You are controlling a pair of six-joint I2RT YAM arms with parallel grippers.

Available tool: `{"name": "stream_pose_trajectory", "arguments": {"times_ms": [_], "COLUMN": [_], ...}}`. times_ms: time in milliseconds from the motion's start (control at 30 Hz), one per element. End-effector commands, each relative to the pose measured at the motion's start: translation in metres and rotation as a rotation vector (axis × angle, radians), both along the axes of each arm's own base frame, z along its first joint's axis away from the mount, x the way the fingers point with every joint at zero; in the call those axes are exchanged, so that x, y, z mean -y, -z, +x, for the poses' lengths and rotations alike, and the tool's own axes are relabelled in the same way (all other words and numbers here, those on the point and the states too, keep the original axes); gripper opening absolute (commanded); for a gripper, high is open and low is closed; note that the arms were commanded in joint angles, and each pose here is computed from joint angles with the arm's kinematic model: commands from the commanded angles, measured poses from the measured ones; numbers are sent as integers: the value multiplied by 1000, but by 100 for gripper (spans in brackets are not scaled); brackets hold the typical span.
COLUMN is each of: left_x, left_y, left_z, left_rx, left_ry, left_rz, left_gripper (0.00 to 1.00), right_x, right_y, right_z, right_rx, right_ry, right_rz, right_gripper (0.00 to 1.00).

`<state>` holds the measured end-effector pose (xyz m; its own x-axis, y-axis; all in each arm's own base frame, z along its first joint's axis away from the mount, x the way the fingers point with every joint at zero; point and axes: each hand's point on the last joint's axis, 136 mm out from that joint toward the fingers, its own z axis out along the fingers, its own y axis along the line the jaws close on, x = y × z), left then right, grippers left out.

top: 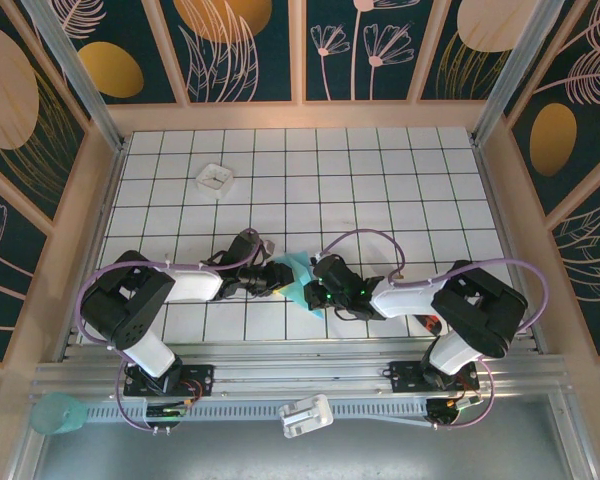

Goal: Fold a paper plane with a square sheet of paper (pick it up from the middle)
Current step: Fourth fold the wing at the center of the table.

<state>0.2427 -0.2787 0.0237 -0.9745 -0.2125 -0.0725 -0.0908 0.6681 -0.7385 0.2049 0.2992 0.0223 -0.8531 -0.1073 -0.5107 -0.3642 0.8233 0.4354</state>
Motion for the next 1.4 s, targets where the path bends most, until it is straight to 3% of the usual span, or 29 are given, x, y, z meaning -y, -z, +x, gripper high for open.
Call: {"name": "stream_pose_trajectory", "arguments": {"times_ms": [0, 767, 1100, 1367], "left_x": [-3, -1, -3, -7], "left_y": [3, -45, -68, -57], "left_z": [5, 24, 34, 39], "left_rx": [19, 155, 216, 201], "left_ry": [4, 35, 8, -7], "left_rz": [32, 37, 27, 60], "left_gripper": [34, 40, 42, 43], "right_x": [-8, -7, -8, -15], "right_y": [-4, 21, 19, 2], "right_z": [4, -7, -6, -3], "right_rx": [2, -101, -83, -37], "right_ry": [-24, -5, -2, -29], "right_rz": [37, 56, 43, 56], "right_gripper": [8, 6, 12, 18]}}
